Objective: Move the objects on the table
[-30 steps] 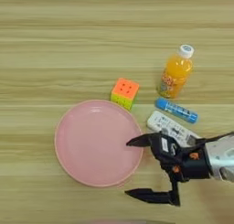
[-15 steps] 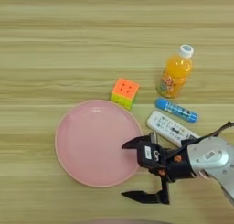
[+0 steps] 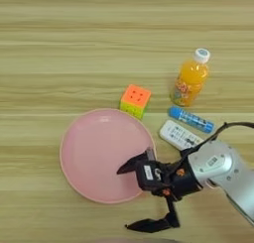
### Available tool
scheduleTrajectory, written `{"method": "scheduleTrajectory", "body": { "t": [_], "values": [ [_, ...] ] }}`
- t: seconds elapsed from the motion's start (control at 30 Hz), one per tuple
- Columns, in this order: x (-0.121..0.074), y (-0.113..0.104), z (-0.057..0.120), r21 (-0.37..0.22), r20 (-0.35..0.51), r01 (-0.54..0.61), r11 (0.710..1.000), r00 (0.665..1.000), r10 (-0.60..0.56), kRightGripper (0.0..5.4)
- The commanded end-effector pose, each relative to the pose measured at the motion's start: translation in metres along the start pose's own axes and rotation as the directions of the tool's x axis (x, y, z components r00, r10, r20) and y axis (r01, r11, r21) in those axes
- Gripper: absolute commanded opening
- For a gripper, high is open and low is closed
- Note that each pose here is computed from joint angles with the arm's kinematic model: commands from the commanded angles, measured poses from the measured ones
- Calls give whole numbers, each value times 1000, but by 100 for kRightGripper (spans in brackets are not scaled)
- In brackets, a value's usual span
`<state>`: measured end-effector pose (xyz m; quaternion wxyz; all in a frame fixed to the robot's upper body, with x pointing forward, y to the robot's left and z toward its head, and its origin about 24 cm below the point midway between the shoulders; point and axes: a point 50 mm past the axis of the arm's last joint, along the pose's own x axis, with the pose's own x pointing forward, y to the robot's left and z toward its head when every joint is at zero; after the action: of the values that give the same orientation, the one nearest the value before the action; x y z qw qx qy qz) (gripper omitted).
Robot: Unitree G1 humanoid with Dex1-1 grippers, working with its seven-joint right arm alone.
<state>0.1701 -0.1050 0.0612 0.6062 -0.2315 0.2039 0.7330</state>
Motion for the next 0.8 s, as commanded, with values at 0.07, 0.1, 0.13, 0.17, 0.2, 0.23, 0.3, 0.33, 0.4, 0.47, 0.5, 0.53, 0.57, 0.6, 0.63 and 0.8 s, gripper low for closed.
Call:
{"method": "scheduleTrajectory", "body": {
  "t": [0.07, 0.1, 0.13, 0.17, 0.2, 0.23, 0.3, 0.33, 0.4, 0.47, 0.5, 0.53, 0.57, 0.6, 0.63, 0.8],
  "values": [
    [-12, -5, 14, -71, -5, -14, 997, 1000, 13, 537],
    [-11, -4, 13, -62, -6, -26, 998, 1000, 25, 537],
    [-11, -3, 12, -53, -12, -37, 998, 999, 36, 537],
    [-10, -2, 10, -45, -20, -47, 998, 999, 46, 537],
    [-10, -1, 8, -36, -30, -56, 998, 998, 55, 537],
    [-10, 1, 6, -25, -44, -75, 997, 996, 74, 537],
    [-10, 3, 2, -8, -78, -113, 994, 991, 112, 537],
    [-11, 4, -1, -3, -99, -132, 991, 986, 131, 537],
    [-11, 5, -4, 4, -129, -154, 988, 980, 153, 537],
    [-11, 7, -7, 13, -155, -189, 982, 970, 189, 537],
    [-12, 8, -8, 17, -164, -205, 979, 965, 205, 537],
    [-13, 9, -8, 19, -174, -220, 975, 960, 220, 537],
    [-14, 10, -9, 21, -182, -232, 972, 955, 232, 537],
    [-16, 12, -10, 20, -194, -257, 966, 947, 256, 537],
    [-17, 14, -10, 19, -203, -279, 960, 939, 276, 537],
    [-23, 17, -10, 8, -233, -321, 947, 920, 314, 537]
  ]
}}
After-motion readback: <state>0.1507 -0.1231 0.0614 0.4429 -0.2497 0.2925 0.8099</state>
